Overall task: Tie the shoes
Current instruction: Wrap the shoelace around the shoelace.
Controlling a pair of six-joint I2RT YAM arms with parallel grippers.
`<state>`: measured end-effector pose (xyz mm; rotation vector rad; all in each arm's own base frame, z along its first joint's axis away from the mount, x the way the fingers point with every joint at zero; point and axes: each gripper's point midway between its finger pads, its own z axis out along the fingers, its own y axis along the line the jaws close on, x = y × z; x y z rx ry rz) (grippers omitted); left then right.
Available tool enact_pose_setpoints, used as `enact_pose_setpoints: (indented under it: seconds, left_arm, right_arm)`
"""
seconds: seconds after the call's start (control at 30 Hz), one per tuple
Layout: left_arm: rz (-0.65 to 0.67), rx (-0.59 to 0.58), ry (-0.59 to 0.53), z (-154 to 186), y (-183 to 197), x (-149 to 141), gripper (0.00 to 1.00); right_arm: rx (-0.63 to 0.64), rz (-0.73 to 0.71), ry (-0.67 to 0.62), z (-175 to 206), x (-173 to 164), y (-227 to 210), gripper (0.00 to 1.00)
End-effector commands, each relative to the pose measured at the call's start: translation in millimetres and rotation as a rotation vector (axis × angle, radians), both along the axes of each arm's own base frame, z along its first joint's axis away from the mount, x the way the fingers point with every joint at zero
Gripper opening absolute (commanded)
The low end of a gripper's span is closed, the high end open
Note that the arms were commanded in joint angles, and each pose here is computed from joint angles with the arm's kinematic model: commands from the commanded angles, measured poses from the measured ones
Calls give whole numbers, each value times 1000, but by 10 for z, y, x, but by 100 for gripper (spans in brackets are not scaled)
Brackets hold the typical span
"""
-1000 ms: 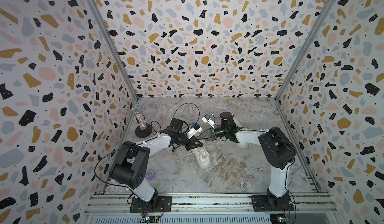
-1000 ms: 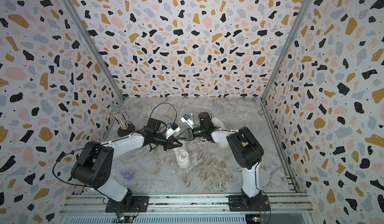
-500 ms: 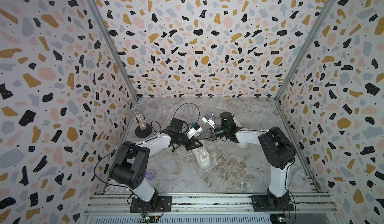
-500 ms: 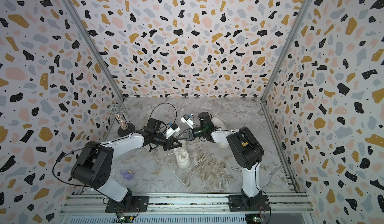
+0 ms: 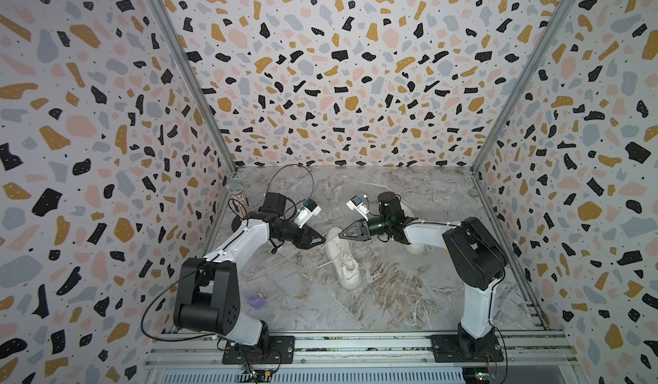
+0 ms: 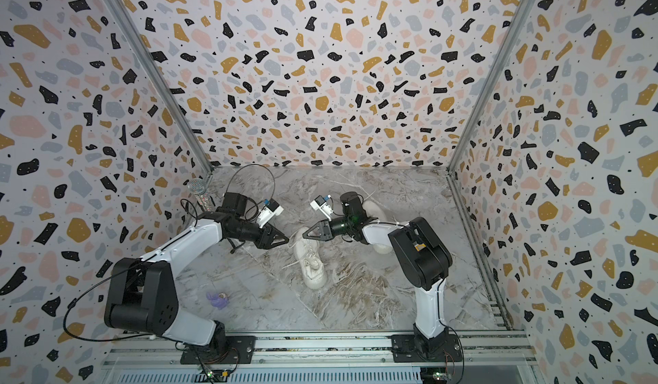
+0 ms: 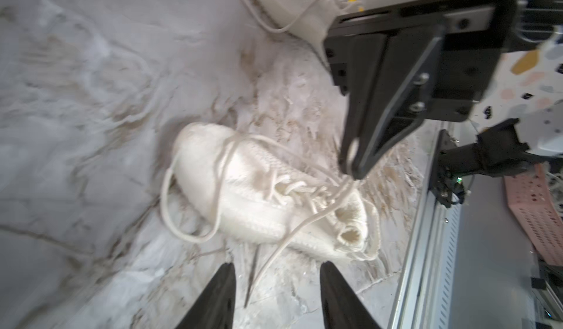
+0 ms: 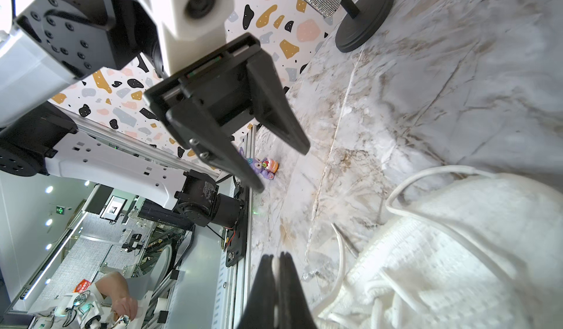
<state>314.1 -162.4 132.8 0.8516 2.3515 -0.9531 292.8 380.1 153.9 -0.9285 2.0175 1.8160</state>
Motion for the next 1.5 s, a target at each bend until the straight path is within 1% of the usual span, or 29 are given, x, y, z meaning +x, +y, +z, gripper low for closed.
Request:
enact_pose_setpoints:
  seconds: [0.0,0.1,0.2,0.3,0.43,0.7,0.9,1.07,1.17,1.33,1.4,1.43,1.47]
  left_arm:
    - [72,147,76,-204,163,162,46]
    - [102,207,119,-318,201,320,46]
    - [103,289,127,-424,200,446,46]
    - [83,388,108,-545,153,514,46]
    - [67,487,120,-705,106,552,45]
    - [66,563,152,-926,39,598,41]
    - [59,579,170,-1029,-24,595,40]
    - [63,617,175,-1104,-33,590,38]
    - [66,649,180,-1175,-25,578,32]
    - [78,651,182,-1233,-11,556,13]
    - [84,614,176,-1152,-27,548,3]
    - [87,585,171,-1074,-42,548,0]
    - [87,541,163,-963,-59,548,0]
  right_arm:
    - [29,-2,-57,223,2,-16,0]
    - [26,-3,-60,218,-1,-20,0]
    - [21,-3,-61,204,0,-20,0]
    - [20,-3,-59,200,-4,-24,0]
    - [18,-5,-58,190,3,-21,0]
    - [15,-4,-52,170,0,-22,0]
    - [11,-6,-49,152,7,-26,0]
    - [11,-9,-49,145,20,-28,0]
    - [9,-11,-49,142,27,-33,0]
    - [3,-20,-47,128,34,-43,0]
    - [-5,-31,-47,117,43,-55,0]
    - [-8,-36,-49,120,47,-57,0]
    - [-20,-47,-46,107,55,-65,0]
